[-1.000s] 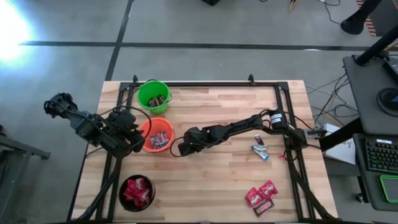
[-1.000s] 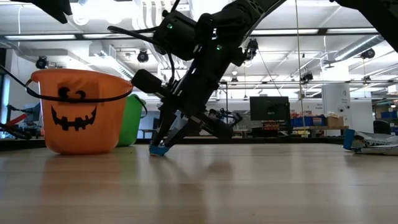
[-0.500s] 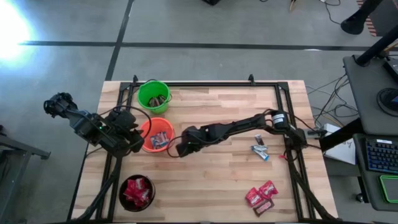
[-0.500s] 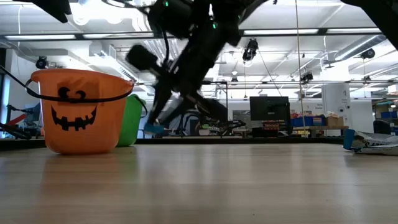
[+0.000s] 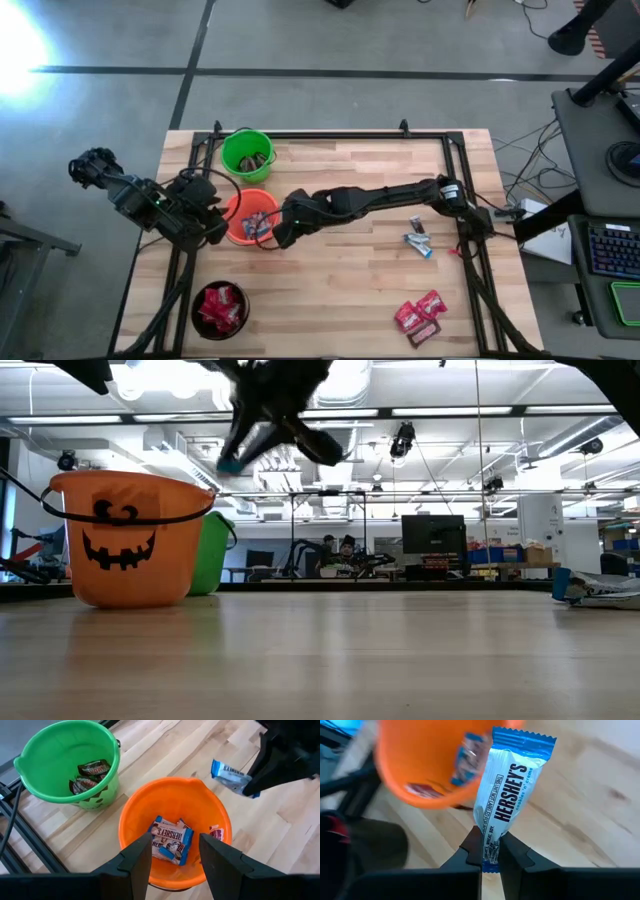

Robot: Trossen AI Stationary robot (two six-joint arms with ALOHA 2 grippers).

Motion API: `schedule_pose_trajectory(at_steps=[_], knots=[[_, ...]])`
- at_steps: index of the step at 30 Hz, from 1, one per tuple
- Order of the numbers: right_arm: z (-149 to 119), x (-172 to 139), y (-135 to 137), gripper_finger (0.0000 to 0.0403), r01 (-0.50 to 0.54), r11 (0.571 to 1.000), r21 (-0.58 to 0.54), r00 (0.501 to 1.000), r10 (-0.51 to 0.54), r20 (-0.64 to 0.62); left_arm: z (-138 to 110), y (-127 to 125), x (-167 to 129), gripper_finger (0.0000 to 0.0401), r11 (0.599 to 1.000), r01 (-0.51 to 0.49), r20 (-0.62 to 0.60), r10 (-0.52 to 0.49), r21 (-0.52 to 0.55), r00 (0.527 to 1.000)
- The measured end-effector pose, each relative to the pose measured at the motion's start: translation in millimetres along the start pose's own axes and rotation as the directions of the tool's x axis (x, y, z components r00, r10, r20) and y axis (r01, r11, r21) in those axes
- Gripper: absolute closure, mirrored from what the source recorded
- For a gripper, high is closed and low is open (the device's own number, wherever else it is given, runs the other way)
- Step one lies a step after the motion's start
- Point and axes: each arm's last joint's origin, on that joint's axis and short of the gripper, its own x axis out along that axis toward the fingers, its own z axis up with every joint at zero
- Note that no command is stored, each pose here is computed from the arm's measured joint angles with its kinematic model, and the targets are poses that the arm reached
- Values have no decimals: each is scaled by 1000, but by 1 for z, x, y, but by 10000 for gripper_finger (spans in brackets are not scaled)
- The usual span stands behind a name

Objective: Organize candy in baskets
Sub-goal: Put the white chocolate into the orange bucket

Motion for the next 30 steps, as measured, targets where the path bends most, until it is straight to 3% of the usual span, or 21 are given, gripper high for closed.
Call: schedule_pose_trajectory(at_steps=[11,18,27,30], knots=[[18,-20,18,383,-47,998,-40,984,53,170,1,5,-3,255,999,15,5,-15,30,1000],[29,-6,17,383,-117,993,-27,964,120,236,1,7,-4,255,999,23,6,-23,25,1000],[32,21,6,383,-97,995,-1,970,95,223,1,11,-6,255,999,36,3,-36,24,999],[35,25,7,383,-141,990,0,963,137,230,1,12,-7,255,999,41,5,-41,23,999]])
